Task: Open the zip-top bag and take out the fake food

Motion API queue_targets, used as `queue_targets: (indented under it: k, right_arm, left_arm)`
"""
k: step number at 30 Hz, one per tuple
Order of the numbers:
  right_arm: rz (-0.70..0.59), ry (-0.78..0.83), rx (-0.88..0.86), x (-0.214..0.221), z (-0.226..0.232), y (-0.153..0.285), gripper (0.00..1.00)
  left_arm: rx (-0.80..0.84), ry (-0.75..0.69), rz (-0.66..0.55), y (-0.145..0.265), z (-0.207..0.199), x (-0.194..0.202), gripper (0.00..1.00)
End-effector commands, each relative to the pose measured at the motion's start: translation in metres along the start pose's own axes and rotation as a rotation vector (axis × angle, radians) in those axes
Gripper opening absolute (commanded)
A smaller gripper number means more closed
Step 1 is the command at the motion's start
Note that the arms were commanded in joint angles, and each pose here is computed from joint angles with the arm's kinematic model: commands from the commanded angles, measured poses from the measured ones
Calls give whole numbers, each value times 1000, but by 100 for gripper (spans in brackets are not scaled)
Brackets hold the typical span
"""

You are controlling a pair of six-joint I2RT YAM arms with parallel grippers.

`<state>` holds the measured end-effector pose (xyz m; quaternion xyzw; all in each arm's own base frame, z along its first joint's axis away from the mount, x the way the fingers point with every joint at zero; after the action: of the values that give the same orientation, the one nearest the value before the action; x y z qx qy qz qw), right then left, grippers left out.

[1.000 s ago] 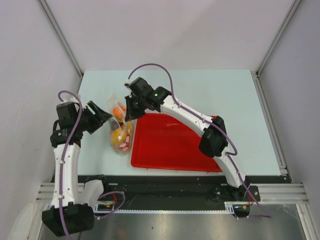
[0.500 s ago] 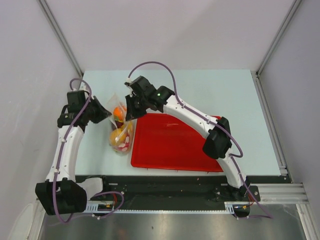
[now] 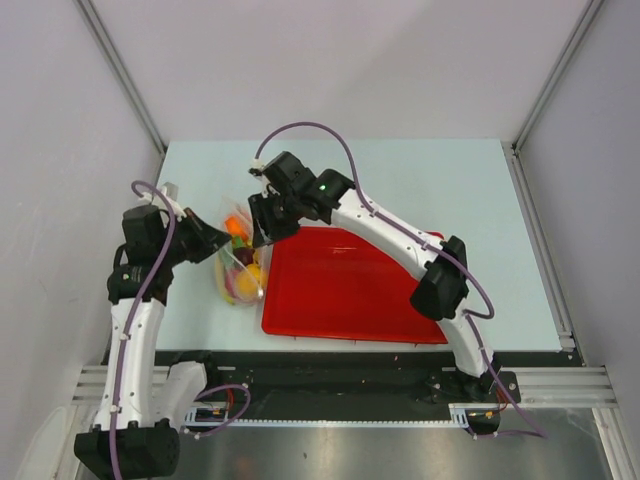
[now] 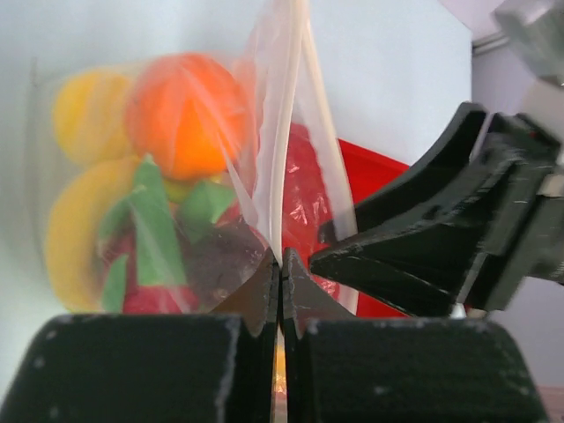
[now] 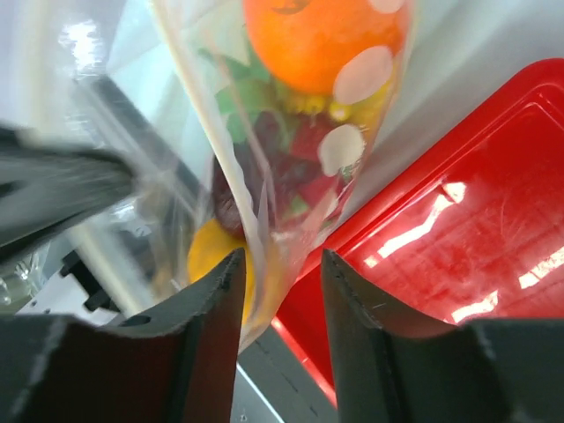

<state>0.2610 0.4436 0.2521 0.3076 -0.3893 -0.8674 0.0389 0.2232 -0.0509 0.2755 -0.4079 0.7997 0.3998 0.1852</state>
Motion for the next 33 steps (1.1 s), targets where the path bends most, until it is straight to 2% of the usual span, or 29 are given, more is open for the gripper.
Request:
queue_targets:
  k: [1, 2, 6, 7, 10, 16, 24, 30, 33]
  right_arm:
    - [-137, 60, -94, -18, 45, 71, 48]
    - [-141, 64, -82, -19, 43, 74, 50]
    - [-141, 89, -78, -17, 50, 87, 49]
    - [-133, 104, -103, -14, 57, 86, 47]
    - [-98, 90, -162, -9, 59, 73, 31]
    - [-77, 86, -192, -14, 54, 44, 24]
    - [-40, 87, -171, -6, 36, 5, 34]
    - [-45, 118, -133, -6, 21, -23, 51]
    - [-46, 120, -127, -3, 19, -34, 54]
  left_arm:
    - [104, 36, -41, -2, -9, 6, 0]
    - [97, 28, -45, -2, -7, 6, 0]
    - [101, 29, -51, -1, -10, 2, 0]
    - [106, 31, -61, 0, -12, 1, 0]
    - [108, 37, -97, 5, -16, -6, 0]
    - [114, 38, -102, 10, -22, -10, 0]
    - [123, 57, -92, 10, -23, -9, 0]
    - [126, 68, -81, 9, -23, -7, 0]
    - [128, 75, -81, 9, -23, -6, 0]
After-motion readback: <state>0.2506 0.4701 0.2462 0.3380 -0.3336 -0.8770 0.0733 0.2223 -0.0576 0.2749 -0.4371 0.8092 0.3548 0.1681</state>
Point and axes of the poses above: each gripper's point midway between its finger pads, its own y axis back along the fingers, its own z axis along the line the jaws close on, x = y × z, the point moved 5 cm from there along y, back along the fingers, and after that the axes turned 1 degree about -y, right-handed, at the moved point
